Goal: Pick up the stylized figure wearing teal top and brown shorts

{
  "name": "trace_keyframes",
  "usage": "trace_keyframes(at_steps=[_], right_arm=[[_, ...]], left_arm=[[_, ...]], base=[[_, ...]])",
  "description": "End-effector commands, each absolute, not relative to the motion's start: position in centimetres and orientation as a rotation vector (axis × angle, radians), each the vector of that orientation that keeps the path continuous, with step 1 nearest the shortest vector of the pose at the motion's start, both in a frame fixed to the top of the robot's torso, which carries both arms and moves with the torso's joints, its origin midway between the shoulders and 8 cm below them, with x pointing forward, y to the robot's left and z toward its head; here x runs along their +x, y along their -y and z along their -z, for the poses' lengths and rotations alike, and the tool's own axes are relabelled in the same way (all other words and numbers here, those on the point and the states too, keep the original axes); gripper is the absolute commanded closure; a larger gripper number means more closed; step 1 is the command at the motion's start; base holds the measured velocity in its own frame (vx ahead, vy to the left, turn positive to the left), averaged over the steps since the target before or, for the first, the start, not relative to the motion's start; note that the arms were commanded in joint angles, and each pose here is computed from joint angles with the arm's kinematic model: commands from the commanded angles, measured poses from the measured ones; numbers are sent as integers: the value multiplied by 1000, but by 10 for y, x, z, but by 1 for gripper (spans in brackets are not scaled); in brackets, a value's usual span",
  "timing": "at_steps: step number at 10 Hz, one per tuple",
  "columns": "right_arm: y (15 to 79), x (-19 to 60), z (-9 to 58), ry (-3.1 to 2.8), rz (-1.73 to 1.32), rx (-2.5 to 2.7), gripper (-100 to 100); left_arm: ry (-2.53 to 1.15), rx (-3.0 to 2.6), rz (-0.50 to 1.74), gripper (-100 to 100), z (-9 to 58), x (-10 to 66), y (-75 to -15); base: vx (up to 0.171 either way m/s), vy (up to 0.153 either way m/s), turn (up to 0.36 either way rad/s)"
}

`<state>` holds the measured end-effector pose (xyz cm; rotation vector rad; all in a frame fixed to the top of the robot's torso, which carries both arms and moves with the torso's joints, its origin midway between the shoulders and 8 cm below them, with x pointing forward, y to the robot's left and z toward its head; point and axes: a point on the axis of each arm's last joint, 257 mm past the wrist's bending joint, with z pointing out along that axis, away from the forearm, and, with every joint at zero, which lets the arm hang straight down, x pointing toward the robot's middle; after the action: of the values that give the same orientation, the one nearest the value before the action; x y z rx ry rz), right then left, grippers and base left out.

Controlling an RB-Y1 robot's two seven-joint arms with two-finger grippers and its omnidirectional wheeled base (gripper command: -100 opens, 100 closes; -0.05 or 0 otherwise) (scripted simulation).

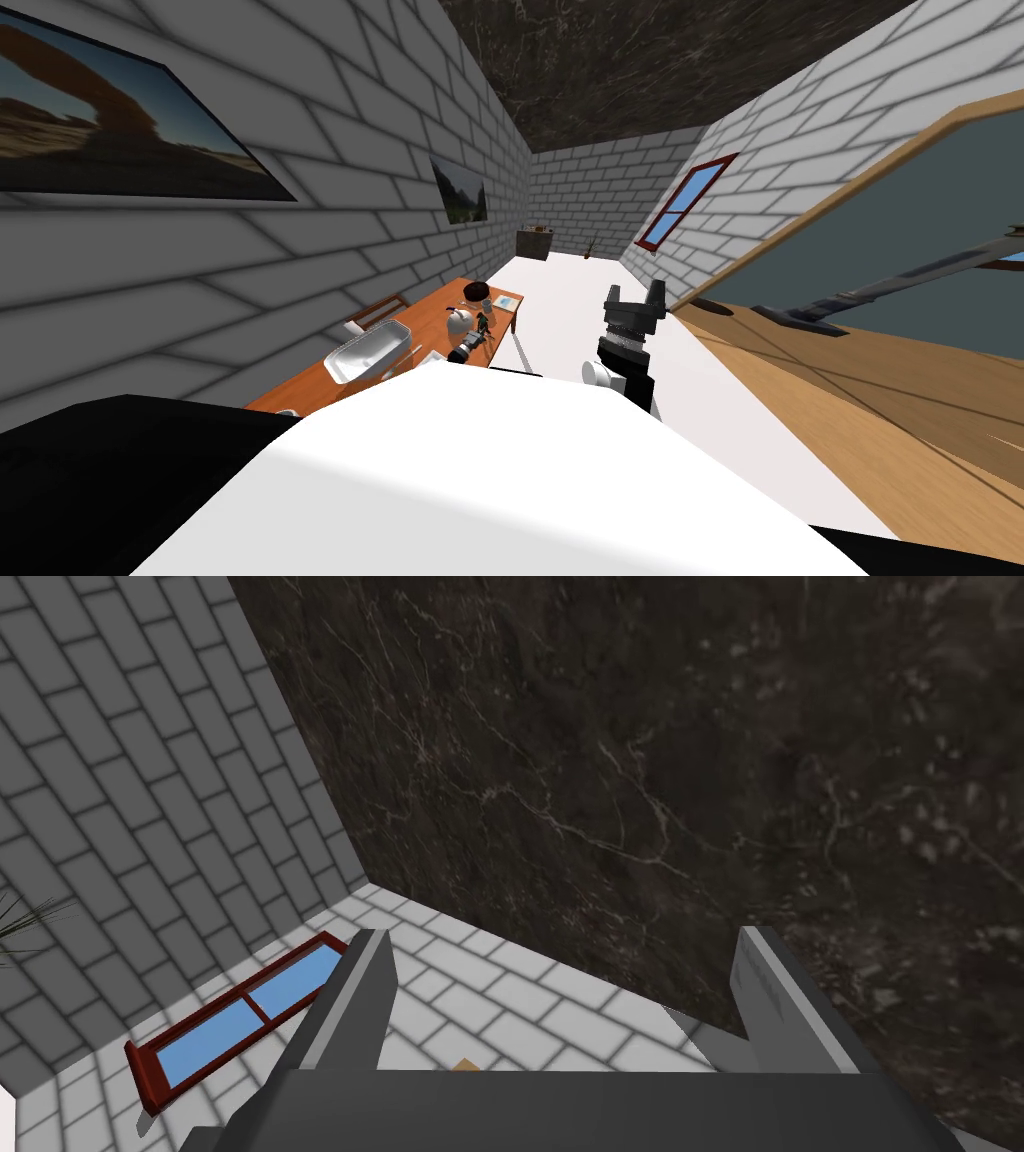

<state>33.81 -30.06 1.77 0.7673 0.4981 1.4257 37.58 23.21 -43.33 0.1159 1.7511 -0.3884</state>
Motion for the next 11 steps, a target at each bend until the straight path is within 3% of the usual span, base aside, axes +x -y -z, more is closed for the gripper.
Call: trace_keyframes(at_steps=[1,7,11], right_arm=[[301,338,-18,-498,-1426,767,0],[301,338,-18,-498,-1426,767,0],[301,338,-18,-498,-1426,767,0]], left_arm=[[-1775,115,384,100,441,370,-253],[-1785,94,367,100,441,360,-318],[-1768,70,337,100,423,356,-385]], base=[[-9,-126,0],[-1,-84,-17],[7,-142,-20]])
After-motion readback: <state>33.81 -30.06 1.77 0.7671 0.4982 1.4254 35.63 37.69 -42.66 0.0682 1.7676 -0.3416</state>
